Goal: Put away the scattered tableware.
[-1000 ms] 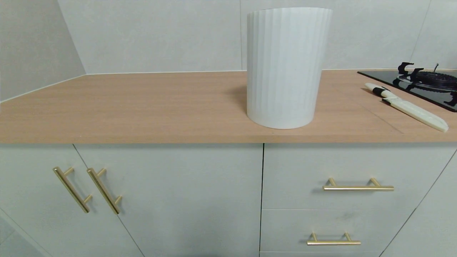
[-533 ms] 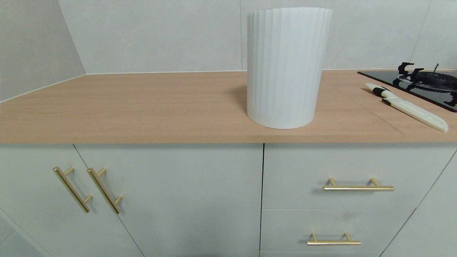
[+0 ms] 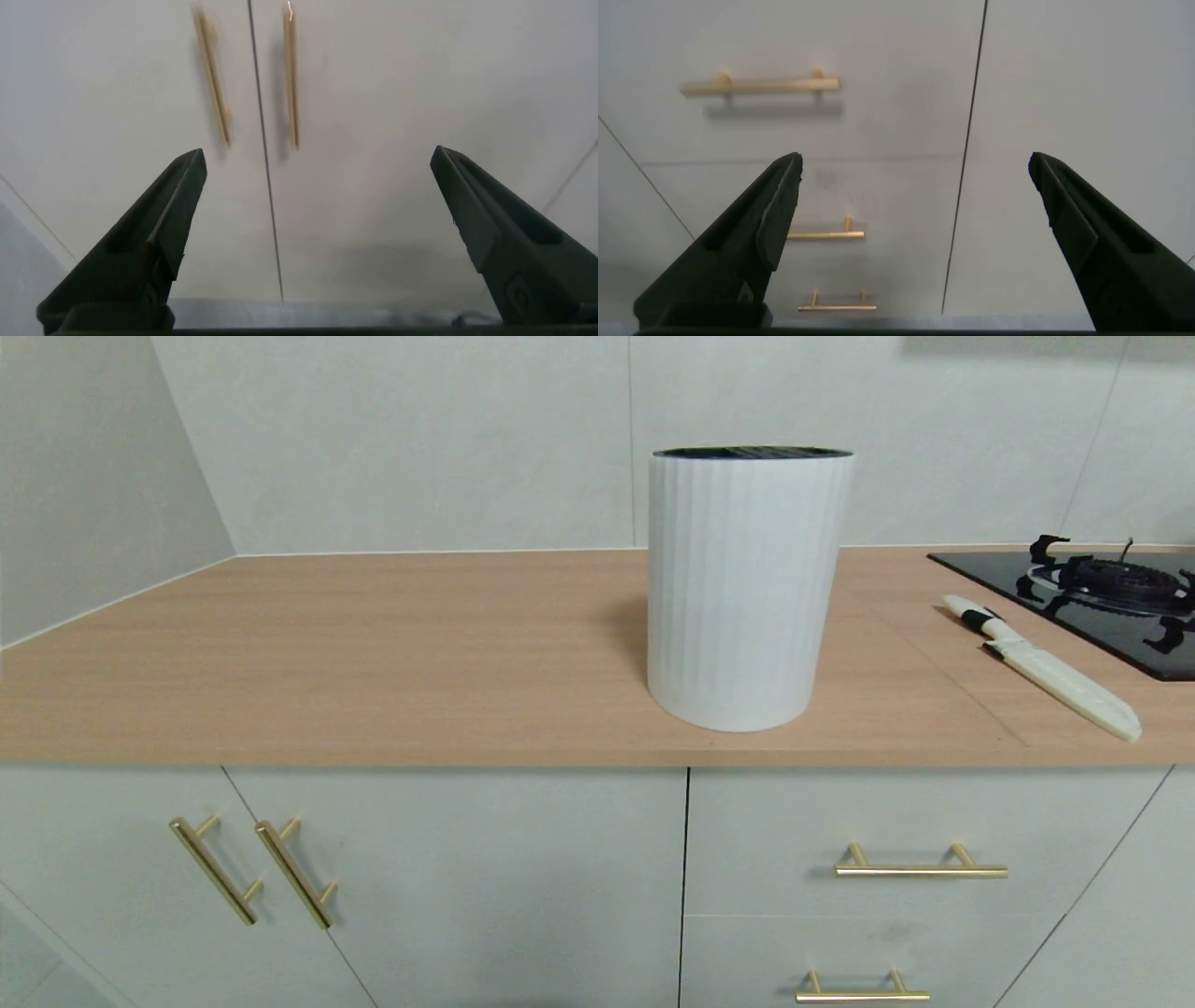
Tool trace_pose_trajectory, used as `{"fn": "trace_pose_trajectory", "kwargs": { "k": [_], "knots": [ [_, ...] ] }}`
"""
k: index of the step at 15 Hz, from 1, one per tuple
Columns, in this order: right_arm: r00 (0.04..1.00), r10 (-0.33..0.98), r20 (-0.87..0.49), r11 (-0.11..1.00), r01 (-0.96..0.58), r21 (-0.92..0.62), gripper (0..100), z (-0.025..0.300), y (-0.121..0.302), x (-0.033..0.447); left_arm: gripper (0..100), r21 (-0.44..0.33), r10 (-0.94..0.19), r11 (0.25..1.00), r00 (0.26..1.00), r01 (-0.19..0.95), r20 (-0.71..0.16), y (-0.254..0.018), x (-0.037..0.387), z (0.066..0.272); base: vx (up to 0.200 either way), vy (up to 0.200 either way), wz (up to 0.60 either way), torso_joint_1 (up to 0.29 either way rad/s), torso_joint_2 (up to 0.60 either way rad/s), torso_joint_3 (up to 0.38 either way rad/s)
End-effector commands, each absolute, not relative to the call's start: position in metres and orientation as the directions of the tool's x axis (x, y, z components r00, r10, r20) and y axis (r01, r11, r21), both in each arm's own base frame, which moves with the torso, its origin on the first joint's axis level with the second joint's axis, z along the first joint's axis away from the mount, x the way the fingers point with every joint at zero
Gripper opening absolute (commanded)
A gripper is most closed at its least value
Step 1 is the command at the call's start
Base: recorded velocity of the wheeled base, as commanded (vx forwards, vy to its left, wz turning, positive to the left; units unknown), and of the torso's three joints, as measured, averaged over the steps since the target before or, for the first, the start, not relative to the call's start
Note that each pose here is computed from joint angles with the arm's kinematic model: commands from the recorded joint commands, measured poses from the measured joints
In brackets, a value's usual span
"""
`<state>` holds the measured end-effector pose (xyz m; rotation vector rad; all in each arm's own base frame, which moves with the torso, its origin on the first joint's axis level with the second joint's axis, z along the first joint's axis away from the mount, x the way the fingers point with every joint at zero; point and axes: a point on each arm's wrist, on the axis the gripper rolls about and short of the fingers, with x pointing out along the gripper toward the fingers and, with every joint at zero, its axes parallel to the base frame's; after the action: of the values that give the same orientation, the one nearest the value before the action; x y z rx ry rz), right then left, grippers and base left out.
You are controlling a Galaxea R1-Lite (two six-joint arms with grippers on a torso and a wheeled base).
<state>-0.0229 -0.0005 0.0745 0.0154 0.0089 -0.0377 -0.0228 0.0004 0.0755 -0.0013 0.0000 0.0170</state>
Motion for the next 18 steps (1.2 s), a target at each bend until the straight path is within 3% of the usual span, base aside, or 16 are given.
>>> {"fn": "trace_pose_trajectory", "kwargs": {
  "k": [1, 18],
  "knots": [
    [0.999, -0.040, -0.011, 0.999, 0.040, 0.015, 100, 0.0744, -0.0005, -0.0228, 100, -0.002, 0.017, 1.000, 1.000, -0.017, -0.002, 0.0004, -0.0227, 0.0755, 0.000, 0.000, 0.00, 0.154, -0.50, -0.286],
    [0.999, -0.040, -0.011, 0.999, 0.040, 0.015, 100, 0.0744, -0.0005, -0.0228, 100, -0.002, 0.017, 1.000, 1.000, -0.017, -0.002, 0.0004, -0.0227, 0.0755, 0.000, 0.000, 0.00, 0.204, -0.48, -0.276]
  ]
}}
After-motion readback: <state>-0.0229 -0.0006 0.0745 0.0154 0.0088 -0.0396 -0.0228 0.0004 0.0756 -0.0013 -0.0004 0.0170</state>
